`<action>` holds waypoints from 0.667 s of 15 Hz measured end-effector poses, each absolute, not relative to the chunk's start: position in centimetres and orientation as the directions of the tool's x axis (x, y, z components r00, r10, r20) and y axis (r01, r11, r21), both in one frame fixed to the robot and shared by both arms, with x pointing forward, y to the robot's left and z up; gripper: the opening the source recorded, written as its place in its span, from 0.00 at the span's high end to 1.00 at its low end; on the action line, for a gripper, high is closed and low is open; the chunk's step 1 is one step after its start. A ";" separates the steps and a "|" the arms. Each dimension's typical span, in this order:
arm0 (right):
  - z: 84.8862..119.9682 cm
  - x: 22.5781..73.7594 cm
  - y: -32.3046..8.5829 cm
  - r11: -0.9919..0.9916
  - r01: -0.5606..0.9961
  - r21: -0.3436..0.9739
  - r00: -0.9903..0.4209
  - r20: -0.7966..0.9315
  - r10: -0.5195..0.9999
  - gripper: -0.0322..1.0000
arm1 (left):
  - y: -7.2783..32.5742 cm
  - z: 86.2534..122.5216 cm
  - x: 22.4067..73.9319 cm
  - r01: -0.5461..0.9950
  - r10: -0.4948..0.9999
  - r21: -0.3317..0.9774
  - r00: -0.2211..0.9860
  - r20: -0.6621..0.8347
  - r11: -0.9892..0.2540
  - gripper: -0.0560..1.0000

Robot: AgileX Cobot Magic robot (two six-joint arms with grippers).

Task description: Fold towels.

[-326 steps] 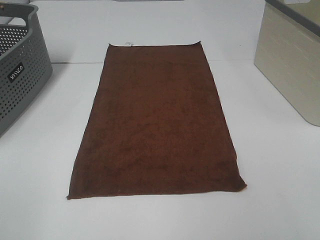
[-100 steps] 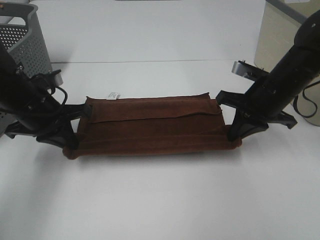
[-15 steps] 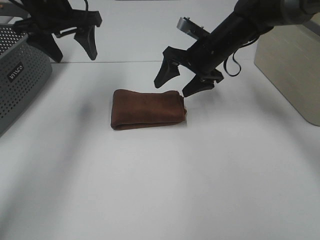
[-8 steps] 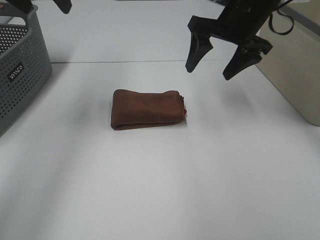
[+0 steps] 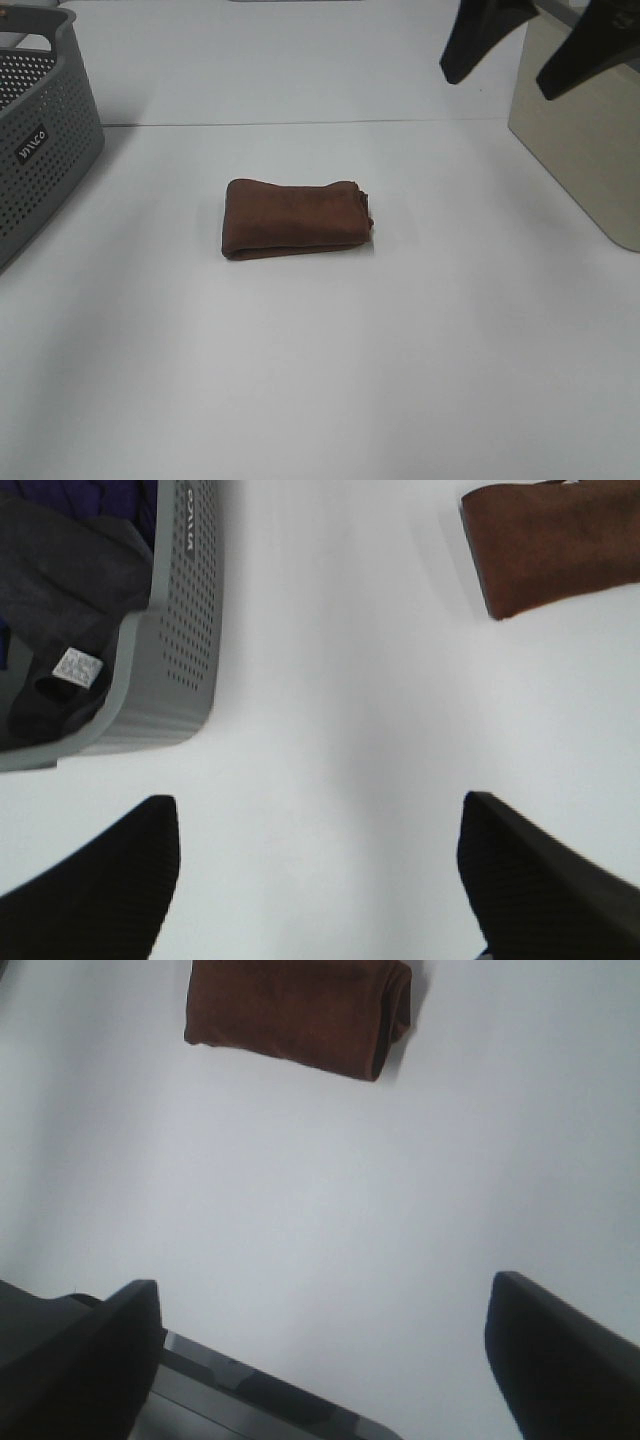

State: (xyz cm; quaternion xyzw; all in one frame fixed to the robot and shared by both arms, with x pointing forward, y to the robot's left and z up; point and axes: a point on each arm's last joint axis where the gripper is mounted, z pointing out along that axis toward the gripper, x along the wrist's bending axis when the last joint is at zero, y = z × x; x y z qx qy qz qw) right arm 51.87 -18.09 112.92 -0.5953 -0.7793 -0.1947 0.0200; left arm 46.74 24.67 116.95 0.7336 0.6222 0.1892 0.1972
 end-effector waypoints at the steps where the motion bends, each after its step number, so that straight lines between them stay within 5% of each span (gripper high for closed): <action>1: 113.2 49.9 -18.9 0.219 0.932 0.288 -0.293 0.248 0.924 0.17 | 25.3 116.7 44.4 0.833 0.988 0.534 0.152 0.030 -0.144 0.25; 5: 112.3 39.1 -23.4 0.231 0.911 0.342 -0.297 0.157 0.942 0.17 | 28.5 112.9 32.8 0.773 0.989 0.621 0.149 0.018 -0.127 0.25; 10: 110.0 29.5 -26.7 0.223 0.830 0.512 -0.339 0.144 0.930 0.17 | 30.7 109.4 24.2 0.582 0.981 0.803 0.196 0.014 -0.128 0.25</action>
